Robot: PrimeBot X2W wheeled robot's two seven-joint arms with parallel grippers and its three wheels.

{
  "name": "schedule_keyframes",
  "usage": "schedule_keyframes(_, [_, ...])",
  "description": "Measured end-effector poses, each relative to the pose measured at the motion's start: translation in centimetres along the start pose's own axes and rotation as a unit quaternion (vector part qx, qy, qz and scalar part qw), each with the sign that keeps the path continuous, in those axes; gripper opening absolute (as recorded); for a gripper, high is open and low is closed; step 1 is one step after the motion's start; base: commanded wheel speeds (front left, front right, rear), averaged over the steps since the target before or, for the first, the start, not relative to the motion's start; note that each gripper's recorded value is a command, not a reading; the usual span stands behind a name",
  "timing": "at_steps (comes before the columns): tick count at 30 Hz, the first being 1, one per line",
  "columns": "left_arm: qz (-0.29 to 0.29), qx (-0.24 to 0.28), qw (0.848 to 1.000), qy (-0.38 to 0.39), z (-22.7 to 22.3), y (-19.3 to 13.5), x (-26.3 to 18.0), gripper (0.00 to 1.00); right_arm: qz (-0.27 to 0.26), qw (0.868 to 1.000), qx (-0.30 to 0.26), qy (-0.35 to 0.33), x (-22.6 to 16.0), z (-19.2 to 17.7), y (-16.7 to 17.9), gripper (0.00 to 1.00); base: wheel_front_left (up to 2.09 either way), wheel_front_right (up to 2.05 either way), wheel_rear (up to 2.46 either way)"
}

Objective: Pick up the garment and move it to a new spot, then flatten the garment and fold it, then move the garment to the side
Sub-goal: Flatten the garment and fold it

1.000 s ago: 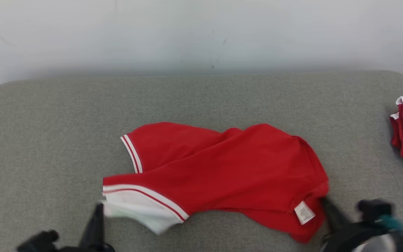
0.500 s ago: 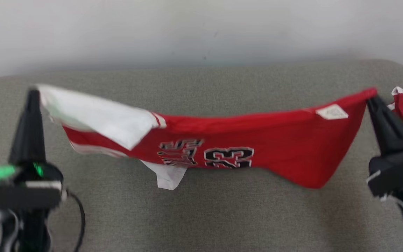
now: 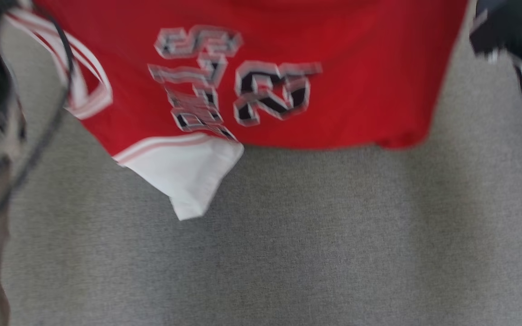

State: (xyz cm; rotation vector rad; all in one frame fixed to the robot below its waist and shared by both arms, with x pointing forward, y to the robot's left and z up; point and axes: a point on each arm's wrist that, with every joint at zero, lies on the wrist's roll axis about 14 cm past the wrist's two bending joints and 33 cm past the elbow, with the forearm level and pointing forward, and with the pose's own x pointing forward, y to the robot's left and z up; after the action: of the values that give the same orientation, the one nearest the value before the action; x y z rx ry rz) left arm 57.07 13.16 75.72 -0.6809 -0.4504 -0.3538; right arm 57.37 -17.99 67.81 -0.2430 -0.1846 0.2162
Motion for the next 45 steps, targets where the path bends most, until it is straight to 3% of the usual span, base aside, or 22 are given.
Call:
schedule_keyframes(5, [-0.025, 0.076, 0.993, -0.084, 1.2, 0.8, 5.3, 0.0, -0.039, 0.998, -0.028, -0.027, 5.1, -0.6, -2.1, 0.0, 0.0, 0.0, 0.0])
schedule_keyframes(8, [-0.088, 0.123, 0.978, -0.14, 1.9, -1.6, 7.1, 0.0, -0.081, 0.993, -0.036, -0.071, 6.6, 0.2, -4.6, 0.0, 0.0, 0.0, 0.0])
schedule_keyframes(13, [-0.218, 0.112, 0.943, -0.224, 3.8, -8.1, 7.4, 0.0, -0.131, 0.978, -0.087, -0.137, 7.1, 1.8, -7.9, 0.0, 0.0, 0.0, 0.0])
schedule_keyframes(15, [-0.236, 0.09, 0.933, -0.255, 5.1, -8.6, 6.7, 0.0, -0.131, 0.977, -0.105, -0.128, 7.2, 0.5, -7.9, 0.0, 0.0, 0.0, 0.0])
schedule_keyframes(17, [-0.232, 0.082, 0.935, -0.255, 4.3, -7.3, 6.4, 0.0, -0.117, 0.981, -0.12, -0.094, 7.4, -2.4, -7.1, 0.0, 0.0, 0.0, 0.0])
schedule_keyframes(22, [-0.128, 0.091, 0.984, -0.079, -8.1, 2.7, 3.6, 0.0, -0.059, 0.99, -0.128, 0.035, 6.2, -12.7, -3.6, 0.0, 0.0, 0.0, 0.0])
schedule_keyframes(25, [-0.048, 0.073, 0.996, -0.034, -11.1, 7.9, 0.0, 0.0, -0.012, 0.987, -0.126, 0.098, 4.6, -17.6, -0.7, 0.0, 0.0, 0.0, 0.0])
schedule_keyframes(30, [0.045, 0.014, 0.999, 0.005, -13.7, 11.6, -6.4, 0.0, 0.02, 0.982, -0.102, 0.158, 1.8, -21.8, 1.0, 0.0, 0.0, 0.0, 0.0])
schedule_keyframes(32, [0.071, 0.0, 0.997, 0.03, -14.6, 12.1, -9.3, 0.0, 0.021, 0.979, -0.079, 0.187, -0.1, -23.2, 1.4, 0.0, 0.0, 0.0, 0.0])
schedule_keyframes(37, [0.158, -0.068, 0.98, 0.099, -16.1, 12.8, -17.9, 0.0, 0.01, 0.955, 0.0, 0.297, -7.0, -27.0, 2.1, 0.0, 0.0, 0.0, 0.0])
schedule_keyframes(43, [0.256, -0.154, 0.938, 0.178, -16.0, 12.5, -27.6, 0.0, -0.022, 0.94, 0.07, 0.333, -13.8, -26.7, 1.8, 0.0, 0.0, 0.0, 0.0])
schedule_keyframes(45, [0.277, -0.198, 0.915, 0.217, -16.3, 11.6, -30.6, 0.0, -0.032, 0.936, 0.089, 0.34, -15.9, -26.4, 1.9, 0.0, 0.0, 0.0, 0.0])
